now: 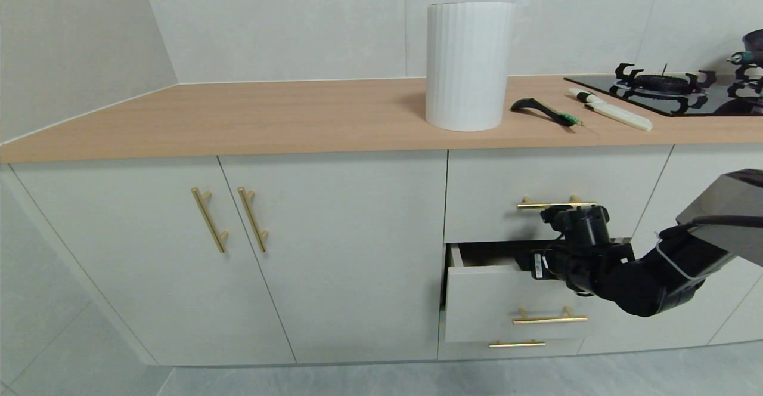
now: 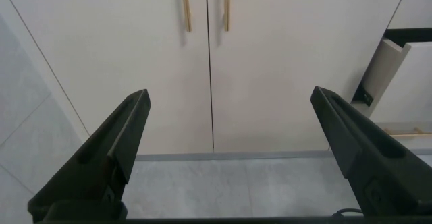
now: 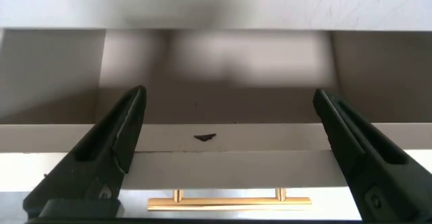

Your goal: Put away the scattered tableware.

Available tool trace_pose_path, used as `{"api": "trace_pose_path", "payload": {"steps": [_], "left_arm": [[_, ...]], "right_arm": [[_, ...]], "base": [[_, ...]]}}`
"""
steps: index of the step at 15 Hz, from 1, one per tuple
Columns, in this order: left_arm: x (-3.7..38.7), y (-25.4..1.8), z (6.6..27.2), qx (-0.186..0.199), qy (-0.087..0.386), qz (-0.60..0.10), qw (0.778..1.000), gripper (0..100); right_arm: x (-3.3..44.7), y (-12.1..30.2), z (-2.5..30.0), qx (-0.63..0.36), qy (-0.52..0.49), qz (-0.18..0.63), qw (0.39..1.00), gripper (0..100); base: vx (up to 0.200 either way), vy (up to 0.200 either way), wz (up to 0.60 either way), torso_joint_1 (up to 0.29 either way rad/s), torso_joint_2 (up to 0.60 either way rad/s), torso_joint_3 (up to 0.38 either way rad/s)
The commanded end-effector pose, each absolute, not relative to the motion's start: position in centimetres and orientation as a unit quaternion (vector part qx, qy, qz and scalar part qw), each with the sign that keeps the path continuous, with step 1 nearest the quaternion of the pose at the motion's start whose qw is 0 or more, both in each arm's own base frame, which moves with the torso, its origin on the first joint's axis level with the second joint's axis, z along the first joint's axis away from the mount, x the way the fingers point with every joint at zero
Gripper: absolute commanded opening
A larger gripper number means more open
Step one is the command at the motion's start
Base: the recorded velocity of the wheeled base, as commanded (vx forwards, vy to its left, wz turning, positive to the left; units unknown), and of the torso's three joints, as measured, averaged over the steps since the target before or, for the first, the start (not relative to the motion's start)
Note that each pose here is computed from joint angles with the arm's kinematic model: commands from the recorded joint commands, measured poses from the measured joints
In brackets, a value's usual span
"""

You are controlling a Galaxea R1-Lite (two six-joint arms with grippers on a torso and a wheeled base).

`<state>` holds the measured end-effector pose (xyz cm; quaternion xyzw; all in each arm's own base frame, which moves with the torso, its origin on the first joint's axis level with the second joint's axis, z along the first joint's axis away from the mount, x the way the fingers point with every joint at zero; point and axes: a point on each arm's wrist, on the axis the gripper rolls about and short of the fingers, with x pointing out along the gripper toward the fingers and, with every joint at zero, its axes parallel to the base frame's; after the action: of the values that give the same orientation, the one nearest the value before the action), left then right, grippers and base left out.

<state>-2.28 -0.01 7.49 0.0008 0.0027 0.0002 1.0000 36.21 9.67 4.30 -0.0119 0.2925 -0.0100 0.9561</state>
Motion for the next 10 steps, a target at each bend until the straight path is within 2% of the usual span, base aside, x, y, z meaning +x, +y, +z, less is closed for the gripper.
{"api": "trace_pose_path", "payload": {"steps": [1, 10], "left_arm": [[-2.3, 0.0, 7.5, 0.001, 0.003, 0.000, 1.000, 100], [-2.3, 0.0, 7.5, 0.001, 0.003, 0.000, 1.000, 100]], "right_arm": [[36.0, 9.6, 4.5, -0.013, 0.293, -0.009, 0.956, 100], [33.1, 9.0, 7.2, -0.033, 0.368, 0.017, 0.929, 100]], "base": [[0.000, 0.000, 0.00, 0.000, 0.00, 0.000], [0.000, 0.000, 0.00, 0.000, 0.00, 0.000]]}}
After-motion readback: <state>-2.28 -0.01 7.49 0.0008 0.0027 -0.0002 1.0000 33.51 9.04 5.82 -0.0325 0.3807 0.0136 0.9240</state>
